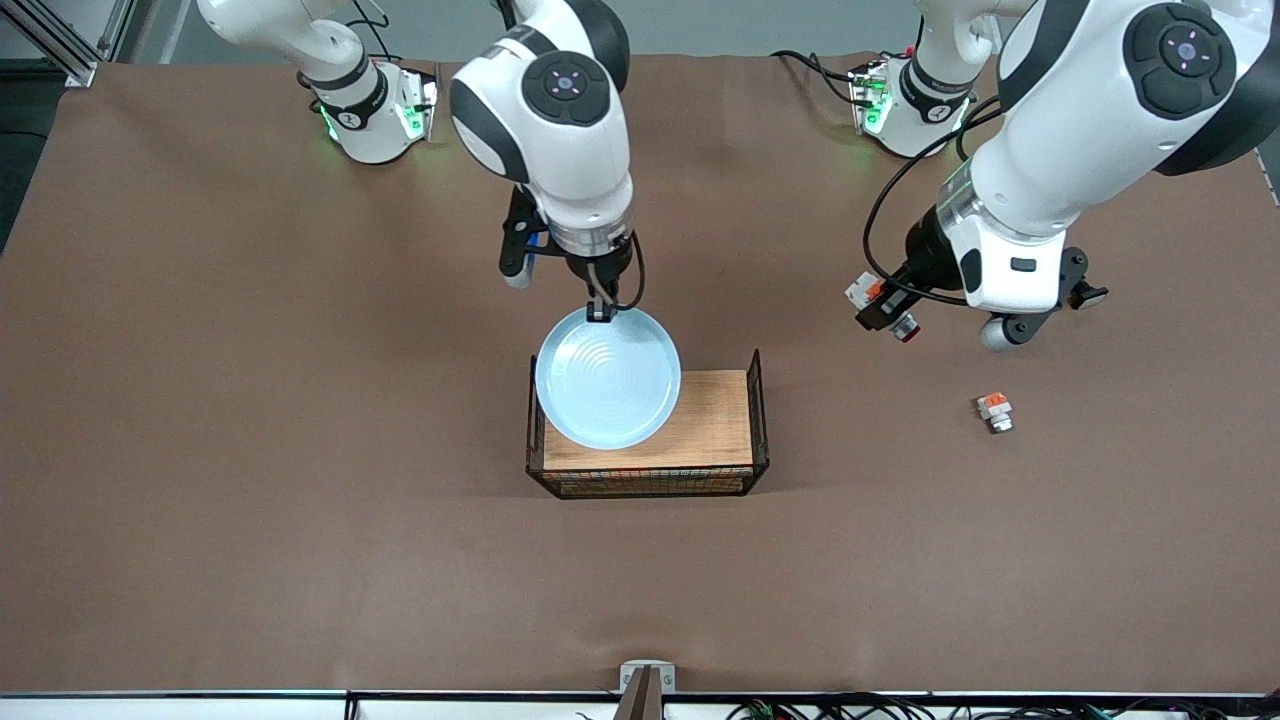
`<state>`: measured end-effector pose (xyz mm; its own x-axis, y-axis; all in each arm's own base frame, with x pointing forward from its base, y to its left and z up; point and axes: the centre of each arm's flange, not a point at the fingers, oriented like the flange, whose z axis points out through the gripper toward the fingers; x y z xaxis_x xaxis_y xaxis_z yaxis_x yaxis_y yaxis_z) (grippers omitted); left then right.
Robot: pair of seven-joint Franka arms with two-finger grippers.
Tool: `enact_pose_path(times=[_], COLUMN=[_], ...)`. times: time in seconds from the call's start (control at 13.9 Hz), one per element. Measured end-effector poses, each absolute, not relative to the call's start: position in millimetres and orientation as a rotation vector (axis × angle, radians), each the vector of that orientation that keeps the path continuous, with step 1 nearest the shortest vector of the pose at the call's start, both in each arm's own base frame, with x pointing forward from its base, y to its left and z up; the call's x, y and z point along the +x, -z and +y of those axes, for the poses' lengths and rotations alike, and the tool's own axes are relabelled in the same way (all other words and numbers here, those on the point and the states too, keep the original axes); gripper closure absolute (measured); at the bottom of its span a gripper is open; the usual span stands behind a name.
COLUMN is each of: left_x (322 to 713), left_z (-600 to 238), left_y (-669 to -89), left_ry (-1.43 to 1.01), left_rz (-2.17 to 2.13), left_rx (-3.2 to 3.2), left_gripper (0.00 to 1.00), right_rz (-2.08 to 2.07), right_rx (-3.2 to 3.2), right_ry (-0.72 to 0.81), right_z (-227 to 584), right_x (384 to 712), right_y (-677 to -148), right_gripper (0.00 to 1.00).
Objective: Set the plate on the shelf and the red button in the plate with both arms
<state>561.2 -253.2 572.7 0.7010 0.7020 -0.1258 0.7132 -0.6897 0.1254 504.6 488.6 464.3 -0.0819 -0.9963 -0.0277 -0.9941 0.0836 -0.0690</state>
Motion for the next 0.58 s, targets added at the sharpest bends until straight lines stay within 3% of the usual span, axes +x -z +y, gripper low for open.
enact_pose_path(times=[0.58], left_x=[564], left_z=[-317], left_y=[-550], left_ry=[0.197], left_rz=[1.541], left_rx=[2.531], left_gripper=[0.59], right_rz=[2.287], right_rx=[-2.048], right_ry=[0.124], right_z=[524], right_x=[501], right_y=[-425], right_gripper=[0.97])
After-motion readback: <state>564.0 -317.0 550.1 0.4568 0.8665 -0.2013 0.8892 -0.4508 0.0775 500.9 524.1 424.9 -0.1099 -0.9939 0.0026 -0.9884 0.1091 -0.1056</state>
